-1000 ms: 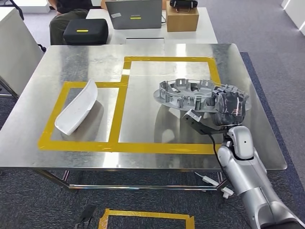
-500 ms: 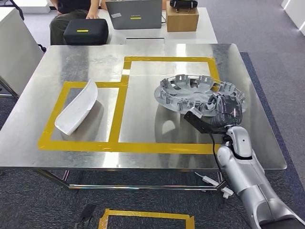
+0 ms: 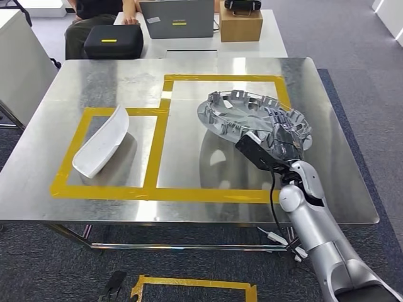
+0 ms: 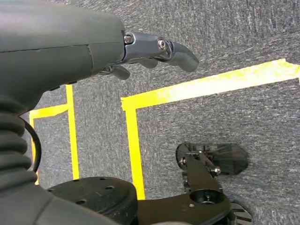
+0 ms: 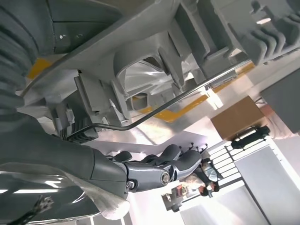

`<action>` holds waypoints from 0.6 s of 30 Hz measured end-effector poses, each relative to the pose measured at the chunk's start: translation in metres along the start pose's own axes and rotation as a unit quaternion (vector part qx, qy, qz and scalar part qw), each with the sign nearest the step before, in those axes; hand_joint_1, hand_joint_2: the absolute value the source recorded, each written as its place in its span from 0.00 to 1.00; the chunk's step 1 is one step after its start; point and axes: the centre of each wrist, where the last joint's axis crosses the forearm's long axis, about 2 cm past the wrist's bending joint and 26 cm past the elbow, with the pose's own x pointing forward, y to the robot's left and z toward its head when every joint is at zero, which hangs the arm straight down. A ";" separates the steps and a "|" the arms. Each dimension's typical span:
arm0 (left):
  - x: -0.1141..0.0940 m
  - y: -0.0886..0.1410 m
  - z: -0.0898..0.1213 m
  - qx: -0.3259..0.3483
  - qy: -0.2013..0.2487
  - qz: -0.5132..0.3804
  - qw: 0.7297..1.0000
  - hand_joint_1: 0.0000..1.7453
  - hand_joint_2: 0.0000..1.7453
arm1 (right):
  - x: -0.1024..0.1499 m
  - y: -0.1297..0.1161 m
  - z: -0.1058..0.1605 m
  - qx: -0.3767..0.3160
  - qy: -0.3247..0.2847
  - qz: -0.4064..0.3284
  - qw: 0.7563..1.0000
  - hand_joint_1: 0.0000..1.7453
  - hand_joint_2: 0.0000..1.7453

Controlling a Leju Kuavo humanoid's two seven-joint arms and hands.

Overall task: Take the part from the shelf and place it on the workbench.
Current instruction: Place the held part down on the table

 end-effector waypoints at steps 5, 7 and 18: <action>0.000 0.000 0.000 0.000 0.000 -0.001 1.000 0.00 0.00 | 0.010 -0.005 -0.005 -0.008 -0.013 -0.008 1.000 0.00 1.00; 0.000 0.000 0.000 0.000 0.000 -0.002 1.000 0.00 0.00 | 0.012 -0.005 -0.005 -0.007 -0.018 -0.014 1.000 0.00 1.00; 0.000 0.000 0.000 0.001 0.000 -0.001 1.000 0.00 0.00 | 0.056 -0.011 -0.011 0.065 -0.075 -0.140 0.985 0.00 1.00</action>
